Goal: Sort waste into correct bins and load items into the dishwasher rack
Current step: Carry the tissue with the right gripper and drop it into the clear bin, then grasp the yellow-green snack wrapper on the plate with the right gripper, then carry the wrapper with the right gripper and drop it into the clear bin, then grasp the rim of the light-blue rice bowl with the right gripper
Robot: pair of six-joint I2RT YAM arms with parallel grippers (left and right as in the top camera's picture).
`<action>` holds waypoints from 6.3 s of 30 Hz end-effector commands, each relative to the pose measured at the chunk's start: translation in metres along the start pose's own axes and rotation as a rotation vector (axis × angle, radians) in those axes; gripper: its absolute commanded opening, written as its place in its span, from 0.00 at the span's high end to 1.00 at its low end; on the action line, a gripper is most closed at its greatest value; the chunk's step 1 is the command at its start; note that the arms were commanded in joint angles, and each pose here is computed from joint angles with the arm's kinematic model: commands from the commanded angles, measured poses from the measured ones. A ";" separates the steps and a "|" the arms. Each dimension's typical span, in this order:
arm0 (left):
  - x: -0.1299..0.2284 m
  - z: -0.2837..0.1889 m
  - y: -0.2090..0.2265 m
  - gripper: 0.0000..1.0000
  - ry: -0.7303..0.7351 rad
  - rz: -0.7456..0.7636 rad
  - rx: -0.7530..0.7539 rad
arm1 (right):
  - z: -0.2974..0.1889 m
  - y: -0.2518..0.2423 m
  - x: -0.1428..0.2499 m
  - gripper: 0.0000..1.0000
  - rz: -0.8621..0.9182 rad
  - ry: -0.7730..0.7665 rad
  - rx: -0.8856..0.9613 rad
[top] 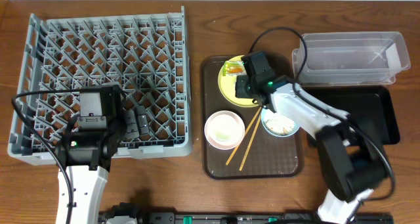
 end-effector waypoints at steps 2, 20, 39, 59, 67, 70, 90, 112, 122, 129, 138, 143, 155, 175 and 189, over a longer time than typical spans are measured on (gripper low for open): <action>-0.006 -0.006 0.002 0.02 -0.024 0.004 -0.006 | -0.066 0.002 -0.047 0.98 -0.043 -0.206 -0.016; -0.006 -0.006 0.002 0.02 -0.024 0.004 -0.006 | -0.136 -0.151 -0.124 0.81 0.268 -0.472 0.328; -0.006 -0.006 0.002 0.02 -0.025 0.004 -0.007 | -0.117 -0.113 -0.119 0.26 0.118 -0.314 -0.046; -0.006 -0.005 0.002 0.02 -0.018 0.004 -0.006 | -0.034 0.001 -0.044 0.21 -1.033 -0.166 -0.141; -0.006 -0.005 0.002 0.02 -0.018 0.004 -0.007 | -0.005 0.000 -0.036 0.21 -1.047 -0.137 -0.146; -0.006 -0.005 0.002 0.02 -0.018 0.004 -0.007 | 0.004 -0.003 -0.031 0.20 -1.046 -0.111 -0.144; -0.006 -0.005 0.002 0.02 -0.018 0.004 -0.007 | 0.047 -0.021 -0.015 0.36 -1.059 -0.036 -0.103; -0.006 -0.005 0.002 0.02 -0.018 0.004 -0.007 | 0.018 -0.018 -0.020 0.99 -0.708 -0.011 -0.103; -0.006 -0.005 0.002 0.02 -0.018 0.004 -0.007 | -0.082 -0.027 -0.087 0.99 -0.433 -0.336 0.095; -0.006 -0.005 0.002 0.02 -0.018 0.004 -0.007 | -0.123 -0.098 -0.125 0.99 0.101 -0.531 0.290; -0.006 -0.005 0.002 0.02 -0.018 0.004 -0.007 | -0.131 -0.178 -0.144 0.99 0.498 -0.564 0.259; -0.006 -0.005 0.002 0.02 -0.018 0.004 -0.007 | -0.123 -0.193 -0.144 0.98 0.521 -0.533 0.252; -0.006 -0.005 0.002 0.02 -0.018 0.004 -0.007 | -0.110 -0.172 -0.147 0.39 0.249 -0.451 0.124; -0.007 -0.005 0.002 0.02 -0.023 0.004 -0.007 | -0.114 -0.053 -0.013 0.40 -0.192 0.117 -0.057; -0.006 -0.005 0.002 0.02 -0.021 0.004 -0.007 | -0.082 -0.056 0.068 0.67 -0.096 0.249 0.120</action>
Point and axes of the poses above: each gripper's point midway between its finger pads, its own z axis out along the fingers, its own y axis along the line the jaws close on, x = y × z, the point moved 6 cm from there along -z, back along the fingers, and after that the axes turned 9 degrees about z, right-handed, at the moved point
